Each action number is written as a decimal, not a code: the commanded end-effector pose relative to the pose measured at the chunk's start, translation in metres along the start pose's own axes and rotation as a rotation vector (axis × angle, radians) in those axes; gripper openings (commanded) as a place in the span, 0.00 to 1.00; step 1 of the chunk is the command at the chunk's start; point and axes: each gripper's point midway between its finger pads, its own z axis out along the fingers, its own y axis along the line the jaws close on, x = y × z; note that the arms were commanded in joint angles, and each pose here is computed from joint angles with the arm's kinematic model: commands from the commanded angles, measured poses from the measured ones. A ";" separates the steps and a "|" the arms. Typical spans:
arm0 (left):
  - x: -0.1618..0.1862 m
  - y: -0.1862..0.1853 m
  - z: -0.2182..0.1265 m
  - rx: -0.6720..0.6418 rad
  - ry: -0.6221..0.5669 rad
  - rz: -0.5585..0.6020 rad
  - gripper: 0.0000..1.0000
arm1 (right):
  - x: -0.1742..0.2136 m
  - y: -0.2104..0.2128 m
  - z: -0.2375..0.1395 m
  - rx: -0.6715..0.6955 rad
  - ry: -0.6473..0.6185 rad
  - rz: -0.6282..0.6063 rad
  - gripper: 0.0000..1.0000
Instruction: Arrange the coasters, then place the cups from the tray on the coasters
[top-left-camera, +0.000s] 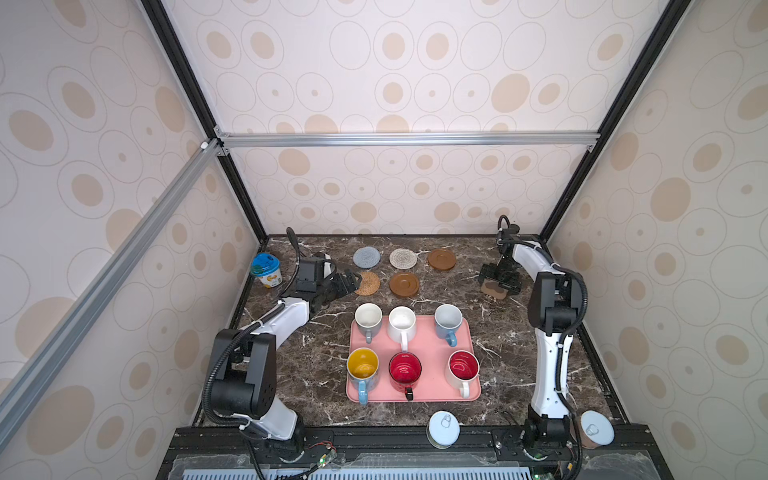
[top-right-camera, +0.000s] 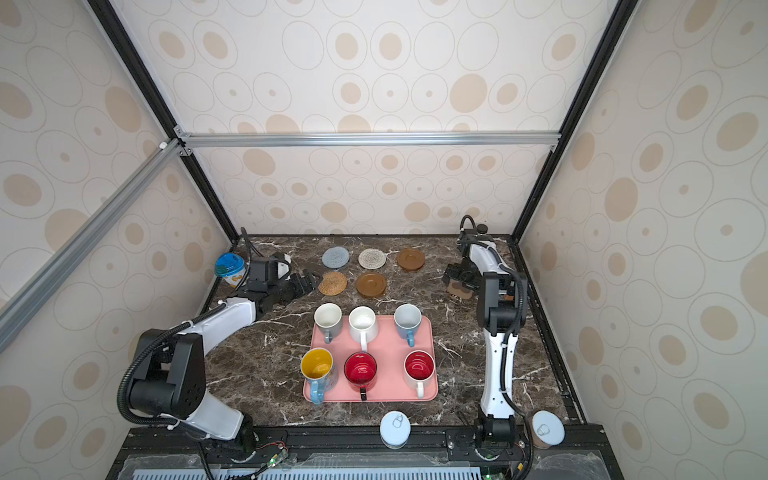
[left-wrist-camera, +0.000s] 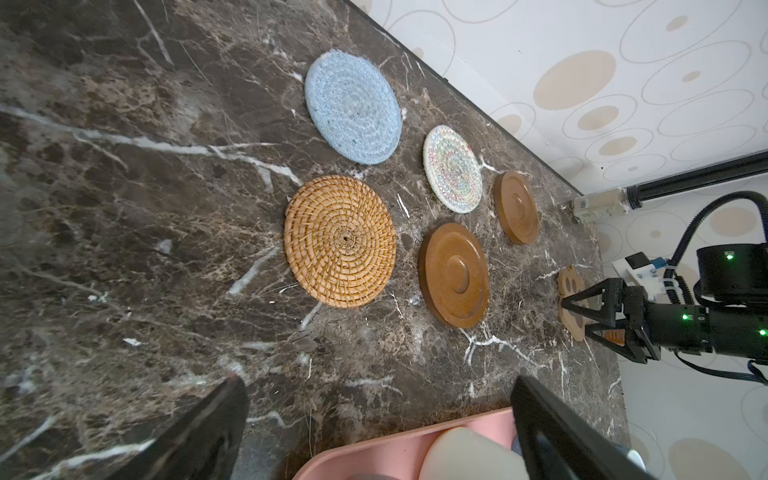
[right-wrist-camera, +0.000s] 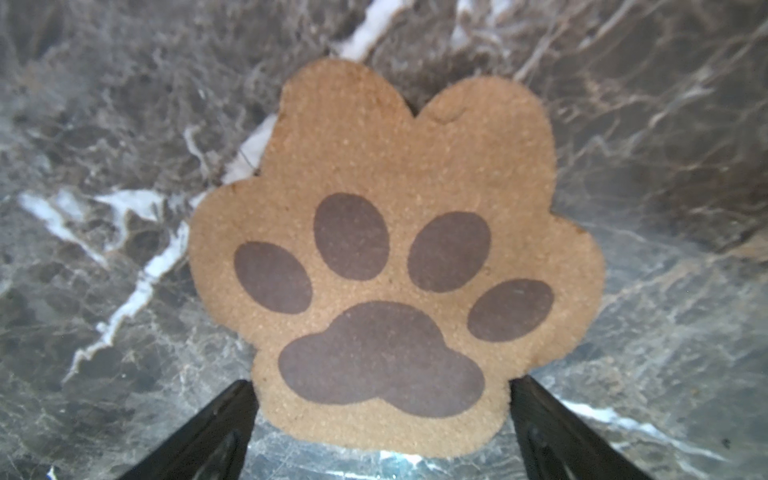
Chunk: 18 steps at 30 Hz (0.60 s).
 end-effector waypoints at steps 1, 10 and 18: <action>-0.015 -0.011 -0.010 0.027 -0.042 0.018 1.00 | 0.027 -0.007 0.021 0.067 0.093 -0.063 0.97; -0.012 -0.009 -0.010 0.023 -0.038 0.012 1.00 | 0.048 0.010 0.019 0.061 0.103 -0.160 0.97; -0.013 -0.009 -0.011 0.025 -0.044 0.011 1.00 | 0.070 0.026 0.016 0.057 0.112 -0.238 0.93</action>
